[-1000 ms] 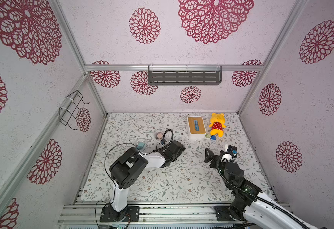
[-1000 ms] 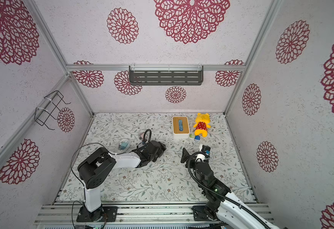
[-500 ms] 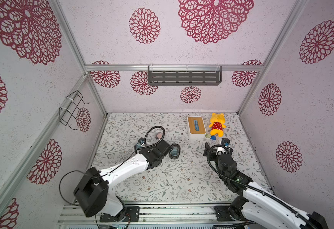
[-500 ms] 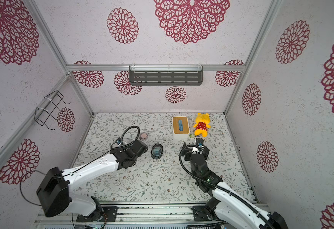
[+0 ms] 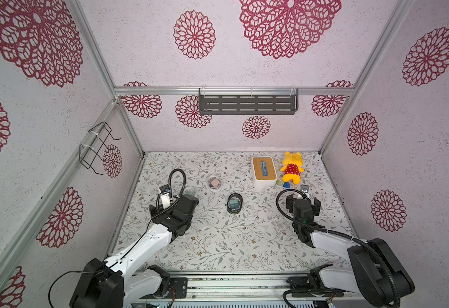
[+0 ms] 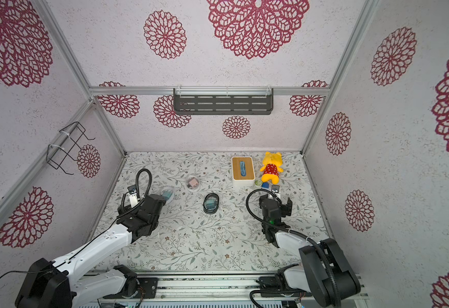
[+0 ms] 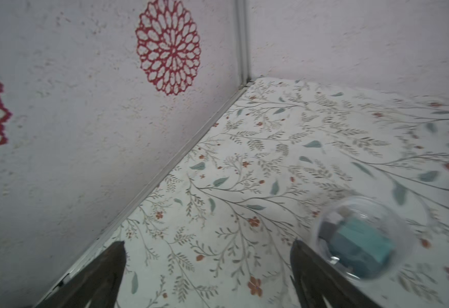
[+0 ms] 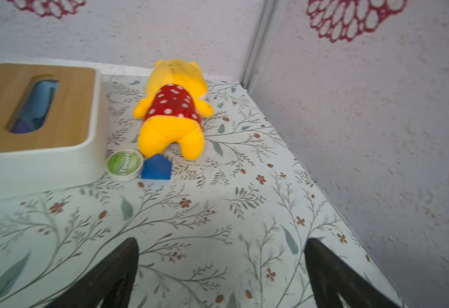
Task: Pack away charging kits
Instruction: Reset both arms
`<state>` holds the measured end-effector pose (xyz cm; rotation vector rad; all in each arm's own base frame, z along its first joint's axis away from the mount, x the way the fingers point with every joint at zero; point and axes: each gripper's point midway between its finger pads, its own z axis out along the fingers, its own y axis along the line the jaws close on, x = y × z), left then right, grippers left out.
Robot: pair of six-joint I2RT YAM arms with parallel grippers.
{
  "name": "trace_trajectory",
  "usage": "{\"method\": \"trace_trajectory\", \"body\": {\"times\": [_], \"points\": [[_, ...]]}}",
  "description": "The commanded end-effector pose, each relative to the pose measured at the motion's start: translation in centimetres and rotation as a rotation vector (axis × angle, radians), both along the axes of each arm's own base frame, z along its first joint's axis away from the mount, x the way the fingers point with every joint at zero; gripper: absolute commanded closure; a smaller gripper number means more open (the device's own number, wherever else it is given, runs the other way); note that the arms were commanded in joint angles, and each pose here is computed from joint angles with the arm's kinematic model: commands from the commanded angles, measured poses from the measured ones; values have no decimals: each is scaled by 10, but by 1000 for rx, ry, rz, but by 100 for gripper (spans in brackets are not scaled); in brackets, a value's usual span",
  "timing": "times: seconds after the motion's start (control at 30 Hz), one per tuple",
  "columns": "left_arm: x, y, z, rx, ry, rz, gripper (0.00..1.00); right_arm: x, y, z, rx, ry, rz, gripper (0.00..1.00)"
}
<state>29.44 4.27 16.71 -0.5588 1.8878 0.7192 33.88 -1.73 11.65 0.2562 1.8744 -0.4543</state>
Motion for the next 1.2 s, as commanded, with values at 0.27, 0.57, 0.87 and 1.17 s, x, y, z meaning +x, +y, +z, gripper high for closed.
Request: {"method": "trace_trajectory", "body": {"times": [0.27, 0.57, 0.87, 1.17], "points": [[44, 54, -2, 47, -354, -71, 2, 9, -32, 23, 35, -184, -89, 1], [90, 54, -40, -97, -245, -256, 2, 41, -31, 0, 97, -104, 27, 1], [93, 57, -41, -102, -242, -250, 2, 6, -32, 12, 105, -298, 59, 2], [92, 56, -40, -101, -246, -253, 2, 26, -25, 1, 100, -198, 98, 1]]}}
